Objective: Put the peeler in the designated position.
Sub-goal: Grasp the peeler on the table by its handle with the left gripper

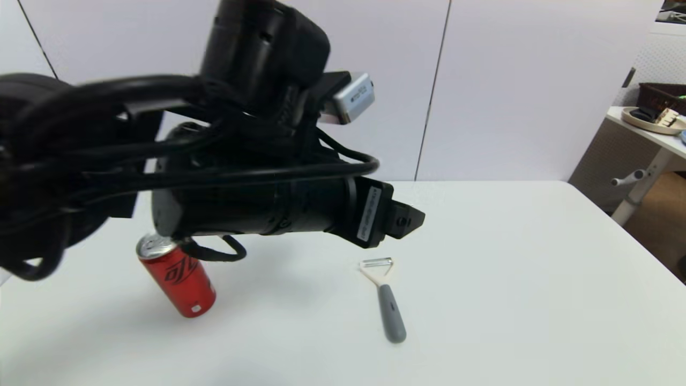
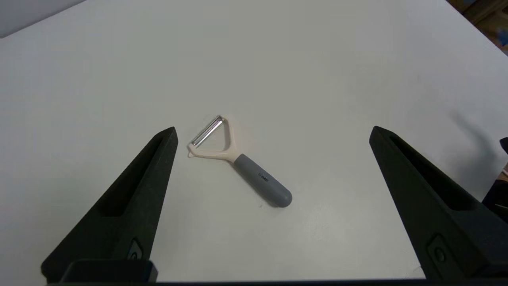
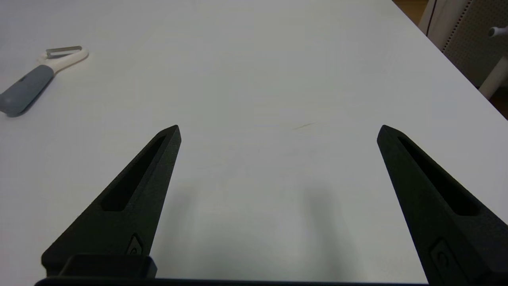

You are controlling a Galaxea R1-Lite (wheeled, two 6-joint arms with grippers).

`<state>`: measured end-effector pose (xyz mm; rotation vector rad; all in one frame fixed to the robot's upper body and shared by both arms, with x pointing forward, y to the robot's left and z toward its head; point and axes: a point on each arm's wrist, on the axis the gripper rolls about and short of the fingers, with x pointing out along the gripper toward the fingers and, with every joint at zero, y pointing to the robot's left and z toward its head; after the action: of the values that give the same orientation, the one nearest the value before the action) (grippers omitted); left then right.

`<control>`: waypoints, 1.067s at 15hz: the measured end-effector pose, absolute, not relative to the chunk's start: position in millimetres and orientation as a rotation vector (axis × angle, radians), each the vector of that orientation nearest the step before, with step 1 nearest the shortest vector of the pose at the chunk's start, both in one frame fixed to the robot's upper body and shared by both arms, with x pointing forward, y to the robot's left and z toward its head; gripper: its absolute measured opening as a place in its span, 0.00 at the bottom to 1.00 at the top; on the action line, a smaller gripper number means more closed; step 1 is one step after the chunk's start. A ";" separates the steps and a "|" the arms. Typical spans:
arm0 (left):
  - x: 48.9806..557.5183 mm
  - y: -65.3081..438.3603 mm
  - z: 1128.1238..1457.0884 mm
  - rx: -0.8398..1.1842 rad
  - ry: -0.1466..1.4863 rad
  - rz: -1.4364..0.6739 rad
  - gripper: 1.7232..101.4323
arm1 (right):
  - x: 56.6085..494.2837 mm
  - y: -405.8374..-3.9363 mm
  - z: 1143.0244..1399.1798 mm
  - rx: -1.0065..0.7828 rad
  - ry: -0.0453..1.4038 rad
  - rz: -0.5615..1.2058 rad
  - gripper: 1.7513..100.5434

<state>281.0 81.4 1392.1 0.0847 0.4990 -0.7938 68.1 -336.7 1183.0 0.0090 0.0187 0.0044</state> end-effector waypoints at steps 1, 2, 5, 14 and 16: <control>283.9 75.9 1385.2 0.082 0.519 -0.762 0.96 | 68.1 -336.8 1183.0 0.009 0.019 0.005 0.97; 285.1 69.3 1378.1 0.070 0.539 -0.716 0.96 | 68.1 -336.8 1182.9 0.009 0.019 0.005 0.97; 282.4 49.0 1361.2 -0.028 0.592 -0.573 0.96 | 68.1 -336.8 1183.0 0.009 0.019 0.005 0.97; 279.7 28.9 1309.3 -0.123 0.771 -0.264 0.96 | 68.1 -336.8 1183.0 0.009 0.019 0.005 0.97; 279.4 28.5 1301.0 -0.073 0.794 -0.233 0.96 | 68.1 -336.8 1182.9 0.009 0.019 0.005 0.97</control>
<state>279.4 28.5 1301.0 -0.0729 0.7940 -0.2326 68.1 -336.8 1182.9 0.0088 0.0192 0.0048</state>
